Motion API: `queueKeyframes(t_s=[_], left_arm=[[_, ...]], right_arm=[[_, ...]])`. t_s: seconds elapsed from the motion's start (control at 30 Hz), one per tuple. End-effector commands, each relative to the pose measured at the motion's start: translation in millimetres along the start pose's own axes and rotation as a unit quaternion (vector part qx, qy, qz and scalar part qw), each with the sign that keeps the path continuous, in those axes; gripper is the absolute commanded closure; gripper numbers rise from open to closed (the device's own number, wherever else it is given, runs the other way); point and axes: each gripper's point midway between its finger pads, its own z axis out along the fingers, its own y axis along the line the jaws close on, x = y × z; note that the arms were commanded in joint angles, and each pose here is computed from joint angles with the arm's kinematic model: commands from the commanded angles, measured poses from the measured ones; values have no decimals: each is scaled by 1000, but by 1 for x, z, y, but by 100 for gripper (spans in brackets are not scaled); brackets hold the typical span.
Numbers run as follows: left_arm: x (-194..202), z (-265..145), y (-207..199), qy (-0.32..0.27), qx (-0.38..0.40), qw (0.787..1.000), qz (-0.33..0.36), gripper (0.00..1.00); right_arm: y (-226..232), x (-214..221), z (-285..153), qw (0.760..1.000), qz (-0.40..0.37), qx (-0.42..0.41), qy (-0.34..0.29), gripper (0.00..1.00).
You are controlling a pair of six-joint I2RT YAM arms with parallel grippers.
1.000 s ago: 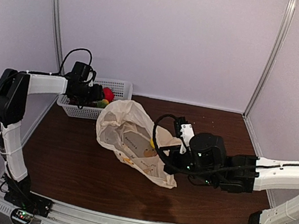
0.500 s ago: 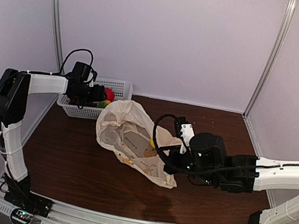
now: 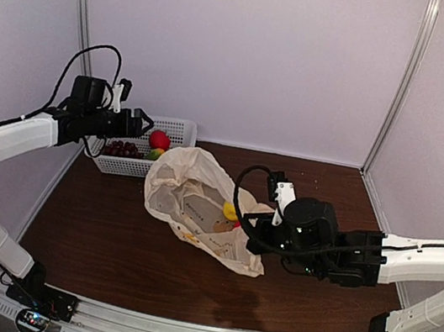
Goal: Untie the knot of the plastic bag and take out the fruit
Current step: Pick up the fake fruit from the takeout bag, then place the fake fruit in the bin.
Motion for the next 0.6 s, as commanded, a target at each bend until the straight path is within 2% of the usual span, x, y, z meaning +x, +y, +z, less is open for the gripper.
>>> queueKeyframes(t_s=[0.0, 0.37, 0.57], left_arm=[[26, -26, -31, 26, 61, 997, 30, 16], [71, -85, -130, 46, 186, 978, 81, 18], [84, -95, -147, 56, 205, 974, 76, 22]], right_arm=[[-12, -7, -5, 999, 16, 23, -21, 100], [-13, -11, -6, 999, 24, 23, -29, 100], [-12, -12, -6, 999, 23, 21, -31, 100]])
